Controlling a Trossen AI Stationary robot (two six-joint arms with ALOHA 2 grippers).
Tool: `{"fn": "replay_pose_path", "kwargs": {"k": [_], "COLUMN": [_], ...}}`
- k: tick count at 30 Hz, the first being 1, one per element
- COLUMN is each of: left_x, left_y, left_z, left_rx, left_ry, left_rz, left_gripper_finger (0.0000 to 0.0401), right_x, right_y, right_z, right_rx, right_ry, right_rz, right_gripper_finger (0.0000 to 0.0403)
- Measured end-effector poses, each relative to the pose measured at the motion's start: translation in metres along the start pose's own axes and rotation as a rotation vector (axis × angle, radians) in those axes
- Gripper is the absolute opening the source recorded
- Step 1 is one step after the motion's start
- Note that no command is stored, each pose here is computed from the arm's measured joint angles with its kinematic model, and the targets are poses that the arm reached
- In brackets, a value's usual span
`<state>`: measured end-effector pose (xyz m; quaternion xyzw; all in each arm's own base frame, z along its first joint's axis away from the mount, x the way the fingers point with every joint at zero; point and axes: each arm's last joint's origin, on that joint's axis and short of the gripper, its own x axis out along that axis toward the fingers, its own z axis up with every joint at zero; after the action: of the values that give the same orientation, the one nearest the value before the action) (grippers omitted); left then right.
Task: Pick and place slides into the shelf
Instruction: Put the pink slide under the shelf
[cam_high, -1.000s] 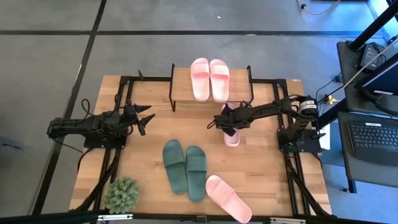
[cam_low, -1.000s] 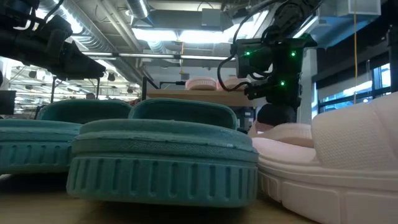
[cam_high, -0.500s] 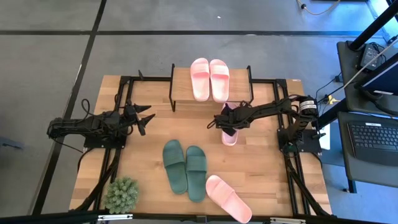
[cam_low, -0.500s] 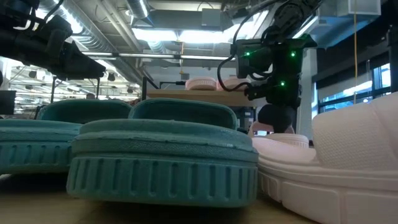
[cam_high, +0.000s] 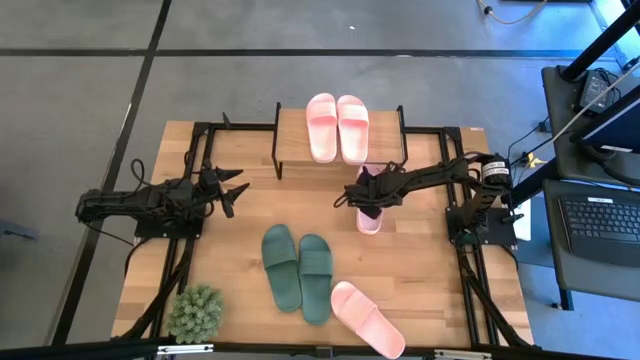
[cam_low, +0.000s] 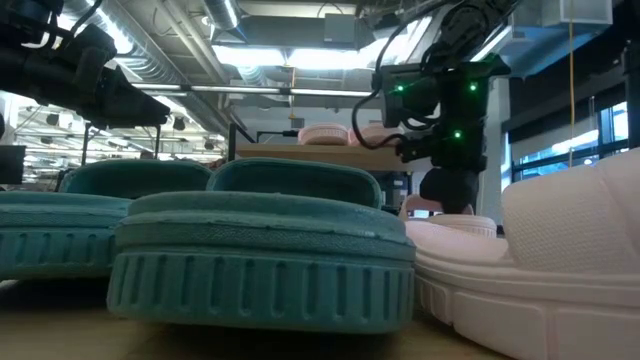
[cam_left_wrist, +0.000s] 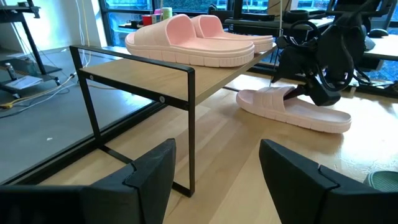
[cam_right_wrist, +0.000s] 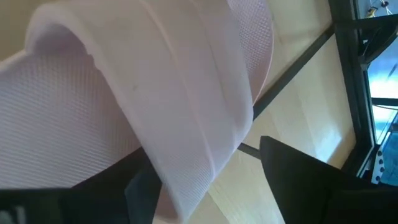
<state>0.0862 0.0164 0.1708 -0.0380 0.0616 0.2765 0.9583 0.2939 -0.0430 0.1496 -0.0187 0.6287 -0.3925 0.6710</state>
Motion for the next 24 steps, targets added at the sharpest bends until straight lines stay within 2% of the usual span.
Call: {"fn": "replay_pose_path", "kwargs": {"k": [9, 24], "left_x": [0.0, 0.0], "left_y": [0.0, 0.0], "left_z": [0.0, 0.0], "left_rx": [0.0, 0.001], "left_ry": [0.0, 0.0], "left_rz": [0.0, 0.0], "left_gripper_finger": [0.0224, 0.0224], "right_x": [-0.0003, -0.0011], "right_y": [0.0008, 0.0007], "right_z": [-0.003, -0.0028], "right_rx": [-0.009, -0.006], "right_ry": [0.055, 0.063], "right_rz": [0.057, 0.067], "right_gripper_finger": [0.0261, 0.0261]}}
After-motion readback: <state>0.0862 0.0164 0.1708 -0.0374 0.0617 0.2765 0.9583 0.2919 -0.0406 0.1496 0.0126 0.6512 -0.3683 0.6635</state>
